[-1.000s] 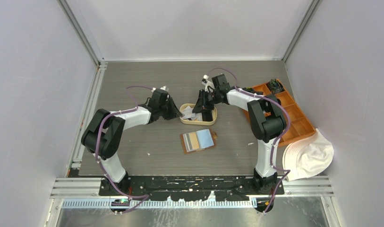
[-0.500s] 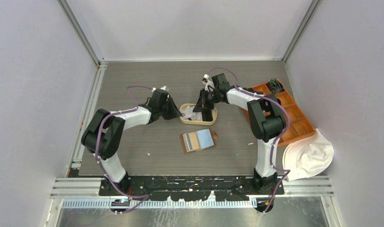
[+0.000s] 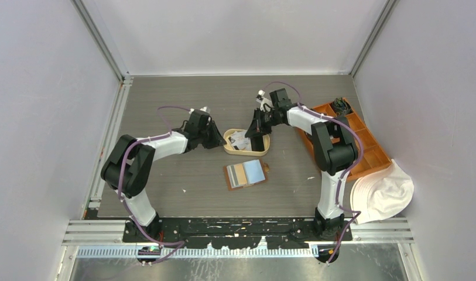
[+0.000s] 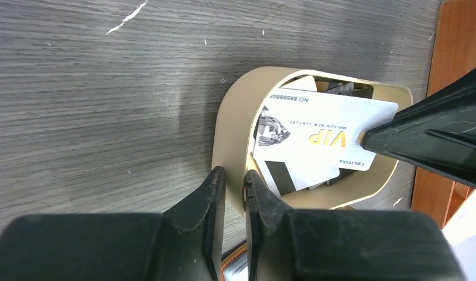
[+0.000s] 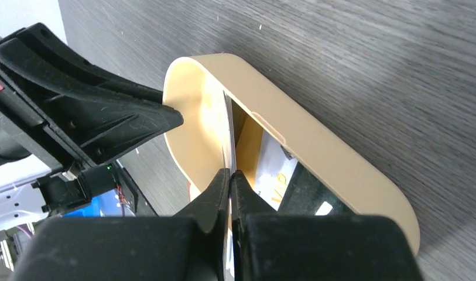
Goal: Put the credit cards into the card holder
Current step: Pick up the credit card from the storage box, then move the storage box to the center of the board.
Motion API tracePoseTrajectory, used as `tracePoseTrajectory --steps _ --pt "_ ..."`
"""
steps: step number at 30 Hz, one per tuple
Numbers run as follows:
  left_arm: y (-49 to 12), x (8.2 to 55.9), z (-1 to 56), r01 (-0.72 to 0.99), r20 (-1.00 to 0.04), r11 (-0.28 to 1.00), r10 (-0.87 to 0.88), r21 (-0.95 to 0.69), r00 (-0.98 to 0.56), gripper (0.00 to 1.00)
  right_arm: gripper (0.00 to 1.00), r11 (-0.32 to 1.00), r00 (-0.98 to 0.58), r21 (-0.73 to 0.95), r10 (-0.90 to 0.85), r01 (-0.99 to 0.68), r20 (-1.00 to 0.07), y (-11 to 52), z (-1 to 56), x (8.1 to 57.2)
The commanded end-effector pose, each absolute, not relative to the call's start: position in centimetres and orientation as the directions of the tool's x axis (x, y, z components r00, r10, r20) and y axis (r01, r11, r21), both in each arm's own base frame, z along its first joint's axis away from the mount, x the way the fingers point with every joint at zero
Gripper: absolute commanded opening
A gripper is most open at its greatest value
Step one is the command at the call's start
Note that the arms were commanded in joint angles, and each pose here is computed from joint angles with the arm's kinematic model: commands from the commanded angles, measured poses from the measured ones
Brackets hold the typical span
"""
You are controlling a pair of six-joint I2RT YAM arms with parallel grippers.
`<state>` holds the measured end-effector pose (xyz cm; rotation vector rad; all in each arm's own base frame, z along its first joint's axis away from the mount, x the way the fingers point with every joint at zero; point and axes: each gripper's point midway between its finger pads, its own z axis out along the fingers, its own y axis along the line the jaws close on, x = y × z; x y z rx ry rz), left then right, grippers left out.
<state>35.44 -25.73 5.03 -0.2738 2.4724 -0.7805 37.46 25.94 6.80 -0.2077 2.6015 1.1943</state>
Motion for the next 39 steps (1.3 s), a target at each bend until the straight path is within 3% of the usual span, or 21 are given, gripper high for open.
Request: tracePoseTrajectory --steps 1,6,14,21,27,32,39 --pt "-26.6 36.4 9.2 0.038 -0.464 0.768 -0.347 -0.64 -0.815 0.18 0.05 0.607 -0.903 0.707 -0.044 -0.363 -0.427 25.3 11.6 37.9" --pt "-26.2 36.7 10.2 0.047 -0.476 0.758 -0.358 -0.65 -0.803 0.22 0.04 0.598 -0.892 0.702 -0.049 -0.386 -0.449 24.5 12.8 37.5" --pt "-25.1 36.6 12.5 0.072 -0.516 0.757 -0.37 -0.65 -0.773 0.38 0.01 0.576 -0.882 0.709 -0.045 -0.406 -0.469 23.8 14.2 36.9" --pt "-23.5 34.8 15.5 0.142 -0.568 0.729 -0.38 -0.67 -0.73 0.42 0.01 0.519 -0.882 0.748 -0.024 -0.414 -0.471 24.0 16.0 35.7" --pt "-23.7 31.2 20.8 0.364 -0.64 0.555 -0.455 -0.748 -0.62 0.57 0.01 0.412 -0.871 0.8 0.033 -0.436 -0.491 24.4 19.0 33.8" --pt "-23.3 27.9 24.0 0.484 -0.603 0.368 -0.581 -0.794 -0.547 0.73 0.01 0.324 -0.871 0.839 0.08 -0.437 -0.484 24.7 21.3 32.5" --pt "-22.9 25.7 25.7 0.549 -0.479 0.156 -0.71 -0.821 -0.515 0.73 0.01 0.208 -0.854 0.861 0.155 -0.464 -0.497 25.3 25.0 32.0"
